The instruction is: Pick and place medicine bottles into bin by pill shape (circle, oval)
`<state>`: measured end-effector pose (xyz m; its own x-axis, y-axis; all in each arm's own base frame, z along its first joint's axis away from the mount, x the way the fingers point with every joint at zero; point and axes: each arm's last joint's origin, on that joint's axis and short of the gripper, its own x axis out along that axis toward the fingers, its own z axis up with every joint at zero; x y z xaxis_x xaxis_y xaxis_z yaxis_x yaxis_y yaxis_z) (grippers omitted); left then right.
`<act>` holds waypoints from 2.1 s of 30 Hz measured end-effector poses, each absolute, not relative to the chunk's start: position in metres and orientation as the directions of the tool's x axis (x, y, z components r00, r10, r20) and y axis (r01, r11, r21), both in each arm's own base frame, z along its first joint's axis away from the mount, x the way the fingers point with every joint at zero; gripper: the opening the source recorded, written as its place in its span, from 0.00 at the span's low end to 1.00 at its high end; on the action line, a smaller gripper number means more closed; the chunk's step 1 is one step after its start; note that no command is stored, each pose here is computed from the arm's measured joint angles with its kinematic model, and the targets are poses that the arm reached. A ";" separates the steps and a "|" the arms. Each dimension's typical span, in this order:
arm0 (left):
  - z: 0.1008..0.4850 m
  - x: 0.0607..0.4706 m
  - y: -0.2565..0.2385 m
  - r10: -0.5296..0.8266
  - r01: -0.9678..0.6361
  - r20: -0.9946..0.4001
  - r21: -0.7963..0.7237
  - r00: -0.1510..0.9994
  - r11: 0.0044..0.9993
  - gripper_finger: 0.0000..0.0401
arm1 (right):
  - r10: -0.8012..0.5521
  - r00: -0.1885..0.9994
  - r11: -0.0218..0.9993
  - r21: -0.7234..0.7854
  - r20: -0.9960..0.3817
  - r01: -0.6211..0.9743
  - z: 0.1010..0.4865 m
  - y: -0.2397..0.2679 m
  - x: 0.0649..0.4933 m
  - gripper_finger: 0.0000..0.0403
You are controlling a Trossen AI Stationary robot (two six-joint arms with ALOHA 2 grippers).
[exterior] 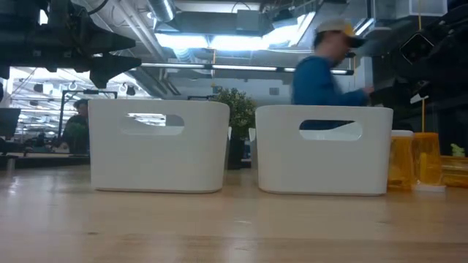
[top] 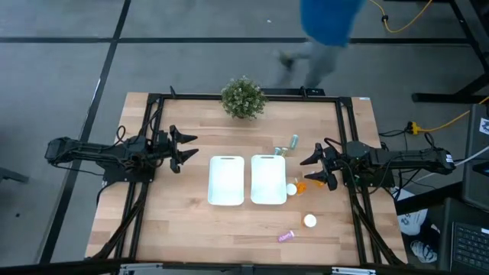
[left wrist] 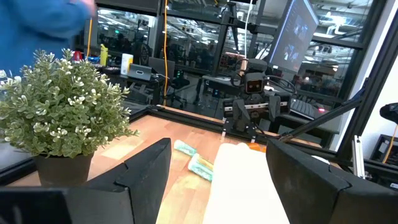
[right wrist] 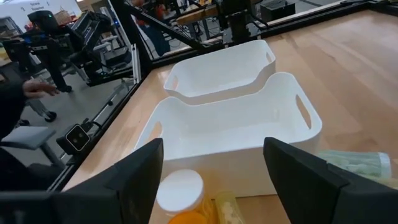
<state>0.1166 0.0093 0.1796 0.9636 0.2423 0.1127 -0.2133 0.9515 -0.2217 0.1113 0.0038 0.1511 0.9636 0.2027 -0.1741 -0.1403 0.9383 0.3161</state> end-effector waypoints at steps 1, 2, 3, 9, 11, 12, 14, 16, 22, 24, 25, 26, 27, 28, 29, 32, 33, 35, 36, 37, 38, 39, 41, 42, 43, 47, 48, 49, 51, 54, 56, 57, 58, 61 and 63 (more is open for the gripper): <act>0.179 0.117 0.009 0.242 -0.213 0.112 -0.222 0.964 0.951 0.64 | 0.203 0.964 0.938 0.316 -0.174 -0.140 0.151 0.004 0.111 0.69; 0.179 0.117 0.009 0.243 -0.214 0.112 -0.222 0.964 0.951 0.64 | 0.203 0.964 0.939 0.315 -0.174 -0.141 0.151 0.004 0.111 0.69; 0.180 0.117 0.009 0.243 -0.214 0.113 -0.222 0.964 0.951 0.64 | 0.203 0.964 0.939 0.315 -0.174 -0.141 0.151 0.004 0.111 0.69; 0.180 0.117 0.009 0.243 -0.214 0.113 -0.222 0.964 0.951 0.64 | 0.210 0.961 0.927 0.350 -0.182 -0.136 0.150 0.004 0.111 0.69; 0.180 0.117 0.009 0.242 -0.213 0.113 -0.222 0.964 0.951 0.64 | 0.211 0.960 0.918 0.375 -0.185 -0.130 0.150 0.004 0.111 0.69; 0.180 0.117 0.009 0.243 -0.214 0.113 -0.222 0.964 0.951 0.64 | 0.212 0.959 0.915 0.382 -0.186 -0.128 0.150 0.004 0.111 0.69; 0.180 0.117 0.009 0.242 -0.213 0.113 -0.222 0.964 0.951 0.64 | 0.212 0.956 0.914 0.387 -0.200 -0.122 0.149 0.004 0.112 0.69; 0.180 0.117 0.009 0.242 -0.213 0.113 -0.222 0.964 0.951 0.64 | 0.223 0.951 0.910 0.396 -0.212 -0.125 0.147 0.004 0.113 0.69; 0.180 0.117 0.009 0.242 -0.213 0.112 -0.222 0.964 0.951 0.64 | 0.265 0.917 0.893 0.434 -0.298 -0.117 0.139 0.009 0.116 0.69; 0.180 0.117 0.009 0.242 -0.213 0.112 -0.222 0.964 0.951 0.64 | 0.266 0.907 0.895 0.434 -0.326 -0.106 0.136 0.010 0.117 0.69; 0.179 0.117 0.009 0.243 -0.214 0.112 -0.222 0.964 0.951 0.64 | 0.264 0.904 0.896 0.432 -0.337 -0.101 0.135 0.011 0.117 0.69; 0.180 0.117 0.009 0.242 -0.213 0.113 -0.222 0.964 0.951 0.64 | 0.259 0.904 0.899 0.428 -0.341 -0.096 0.134 0.012 0.118 0.69; 0.180 0.117 0.009 0.243 -0.213 0.113 -0.222 0.964 0.951 0.64 | 0.254 0.908 0.901 0.424 -0.333 -0.097 0.135 0.012 0.119 0.69; 0.180 0.117 0.009 0.242 -0.213 0.113 -0.222 0.964 0.951 0.64 | 0.254 0.913 0.901 0.421 -0.318 -0.104 0.136 0.013 0.120 0.69; 0.180 0.117 0.009 0.243 -0.214 0.113 -0.222 0.963 0.951 0.64 | 0.252 0.921 0.902 0.418 -0.295 -0.113 0.139 0.014 0.121 0.69; 0.179 0.117 0.009 0.243 -0.214 0.113 -0.222 0.964 0.951 0.64 | 0.265 0.937 0.899 0.409 -0.227 -0.156 0.145 0.016 0.124 0.69; 0.180 0.117 0.009 0.243 -0.214 0.112 -0.222 0.964 0.951 0.64 | 0.269 0.940 0.899 0.406 -0.210 -0.167 0.147 0.016 0.125 0.69; 0.180 0.117 0.009 0.242 -0.213 0.113 -0.222 0.964 0.951 0.64 | 0.264 0.945 0.900 0.402 -0.193 -0.169 0.148 0.017 0.125 0.69; 0.180 0.117 0.009 0.243 -0.214 0.113 -0.222 0.963 0.951 0.64 | 0.252 0.948 0.902 0.401 -0.193 -0.158 0.148 0.017 0.125 0.69; 0.180 0.117 0.009 0.245 -0.216 0.113 -0.222 0.963 0.951 0.64 | 0.246 0.950 0.902 0.403 -0.194 -0.151 0.148 0.017 0.125 0.69; 0.179 0.117 0.009 0.247 -0.218 0.113 -0.222 0.962 0.950 0.64 | 0.238 0.951 0.900 0.412 -0.197 -0.140 0.148 0.018 0.125 0.69; 0.180 0.117 0.009 0.248 -0.219 0.113 -0.222 0.962 0.950 0.64 | 0.241 0.950 0.896 0.421 -0.200 -0.139 0.148 0.018 0.125 0.69; 0.180 0.117 0.009 0.248 -0.219 0.113 -0.223 0.962 0.950 0.64 | 0.253 0.946 0.886 0.442 -0.204 -0.141 0.147 0.020 0.125 0.69; 0.180 0.117 0.009 0.248 -0.219 0.113 -0.224 0.962 0.950 0.64 | 0.259 0.943 0.884 0.443 -0.207 -0.146 0.147 0.021 0.125 0.69; 0.180 0.117 0.009 0.248 -0.217 0.113 -0.230 0.962 0.949 0.64 | 0.266 0.941 0.884 0.443 -0.211 -0.151 0.147 0.022 0.125 0.69; 0.180 0.117 0.009 0.247 -0.209 0.113 -0.272 0.962 0.939 0.64 | 0.293 0.932 0.884 0.432 -0.212 -0.180 0.146 0.025 0.125 0.69; 0.180 0.117 0.010 0.256 -0.217 0.113 -0.274 0.960 0.937 0.64 | 0.296 0.932 0.888 0.420 -0.209 -0.188 0.147 0.026 0.125 0.69; 0.180 0.116 0.010 0.273 -0.233 0.115 -0.277 0.955 0.932 0.64 | 0.300 0.932 0.890 0.411 -0.203 -0.197 0.147 0.027 0.124 0.69; 0.181 0.116 0.012 0.332 -0.286 0.128 -0.288 0.934 0.914 0.64 | 0.307 0.934 0.896 0.386 -0.180 -0.220 0.149 0.028 0.125 0.69; 0.182 0.114 0.015 0.432 -0.377 0.136 -0.306 0.892 0.874 0.64 | 0.291 0.945 0.906 0.361 -0.148 -0.223 0.153 0.028 0.125 0.69; 0.182 0.114 0.016 0.484 -0.428 0.129 -0.312 0.865 0.848 0.64 | 0.246 0.958 0.917 0.356 -0.148 -0.180 0.153 0.026 0.126 0.69; 0.182 0.113 0.017 0.501 -0.444 0.127 -0.315 0.856 0.839 0.64 | 0.226 0.963 0.922 0.353 -0.150 -0.161 0.153 0.026 0.126 0.69; 0.182 0.113 0.017 0.508 -0.451 0.126 -0.315 0.852 0.835 0.64 | 0.210 0.966 0.926 0.349 -0.152 -0.147 0.152 0.025 0.126 0.69; 0.181 0.113 0.017 0.505 -0.452 0.116 -0.310 0.855 0.837 0.64 | 0.162 0.976 0.946 0.303 -0.143 -0.113 0.153 0.024 0.127 0.69; 0.181 0.114 0.016 0.491 -0.438 0.115 -0.311 0.864 0.844 0.64 | 0.126 0.985 0.958 0.272 -0.116 -0.090 0.156 0.023 0.127 0.69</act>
